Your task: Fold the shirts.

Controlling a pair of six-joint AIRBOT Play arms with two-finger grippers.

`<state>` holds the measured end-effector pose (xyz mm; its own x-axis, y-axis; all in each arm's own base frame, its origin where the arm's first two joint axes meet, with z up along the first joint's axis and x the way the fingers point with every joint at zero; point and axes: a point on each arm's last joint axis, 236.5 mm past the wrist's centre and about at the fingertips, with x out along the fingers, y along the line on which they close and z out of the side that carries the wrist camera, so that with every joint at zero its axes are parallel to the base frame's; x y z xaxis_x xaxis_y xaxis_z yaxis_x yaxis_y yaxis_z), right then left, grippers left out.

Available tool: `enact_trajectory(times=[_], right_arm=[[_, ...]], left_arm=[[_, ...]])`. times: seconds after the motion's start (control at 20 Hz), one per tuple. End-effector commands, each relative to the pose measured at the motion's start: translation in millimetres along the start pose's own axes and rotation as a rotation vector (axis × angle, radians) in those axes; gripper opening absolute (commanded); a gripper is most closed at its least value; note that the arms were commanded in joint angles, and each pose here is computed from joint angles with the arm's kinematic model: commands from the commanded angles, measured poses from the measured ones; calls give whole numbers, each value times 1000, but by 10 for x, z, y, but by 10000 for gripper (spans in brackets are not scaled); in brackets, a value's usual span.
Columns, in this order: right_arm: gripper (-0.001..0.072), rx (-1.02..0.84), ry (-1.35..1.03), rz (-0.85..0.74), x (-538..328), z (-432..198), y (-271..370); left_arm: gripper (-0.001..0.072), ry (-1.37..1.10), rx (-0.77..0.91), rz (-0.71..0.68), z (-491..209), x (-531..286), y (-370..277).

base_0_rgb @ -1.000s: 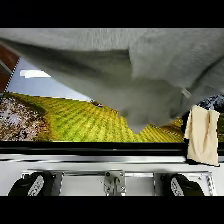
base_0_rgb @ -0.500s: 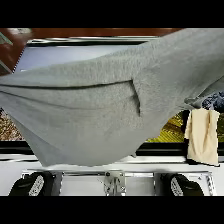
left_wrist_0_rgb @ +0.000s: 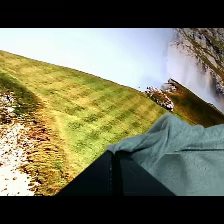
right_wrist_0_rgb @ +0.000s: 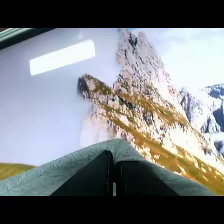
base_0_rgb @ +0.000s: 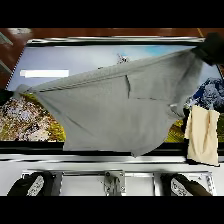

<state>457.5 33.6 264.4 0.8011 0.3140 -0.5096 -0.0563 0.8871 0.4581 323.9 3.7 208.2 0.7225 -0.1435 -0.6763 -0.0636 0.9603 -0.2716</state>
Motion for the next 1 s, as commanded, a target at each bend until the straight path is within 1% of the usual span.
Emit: enact_trajectory(times=[0.0,0.05,0.15,0.25,0.4,0.45,0.5,0.55,0.6,0.65,0.7,0.8,0.9,0.95], right_arm=[[57,28,-156,8,1161,196,-154],[57,40,-217,10,1417,249,-170],[57,58,-235,2,1833,126,-243],[57,71,-131,-22,2215,-269,-404],[57,126,124,-40,2569,-1060,-602],[59,161,208,-35,2624,-1308,-619],[124,180,256,-28,2639,-1442,-614],[348,184,270,-27,2614,-1459,-619],[594,191,273,-16,2531,-1401,-599],[665,149,273,-7,2377,-1276,-604],[665,85,271,-17,2187,-1131,-677],[653,16,293,-123,1696,-918,-1102],[619,48,434,-222,1155,-1066,-1628],[620,87,513,-226,968,-1210,-1800]], left_arm=[[33,2,-156,-5,99,979,305],[32,-10,-206,-28,163,1202,327],[33,-14,-305,-67,200,1617,355],[33,66,-333,-67,-22,2021,363],[34,285,-334,-78,-658,2505,223],[89,352,-329,-84,-855,2596,157],[360,414,-324,-91,-1025,2647,97],[635,464,-322,-97,-1132,2629,68],[681,517,-321,-101,-1196,2539,88],[681,579,-318,-94,-1245,2390,171],[681,640,-305,-81,-1299,2214,297],[681,759,-283,-66,-1492,1795,544],[688,814,-317,-68,-1774,1498,673],[698,828,-350,-60,-1985,1418,716]])
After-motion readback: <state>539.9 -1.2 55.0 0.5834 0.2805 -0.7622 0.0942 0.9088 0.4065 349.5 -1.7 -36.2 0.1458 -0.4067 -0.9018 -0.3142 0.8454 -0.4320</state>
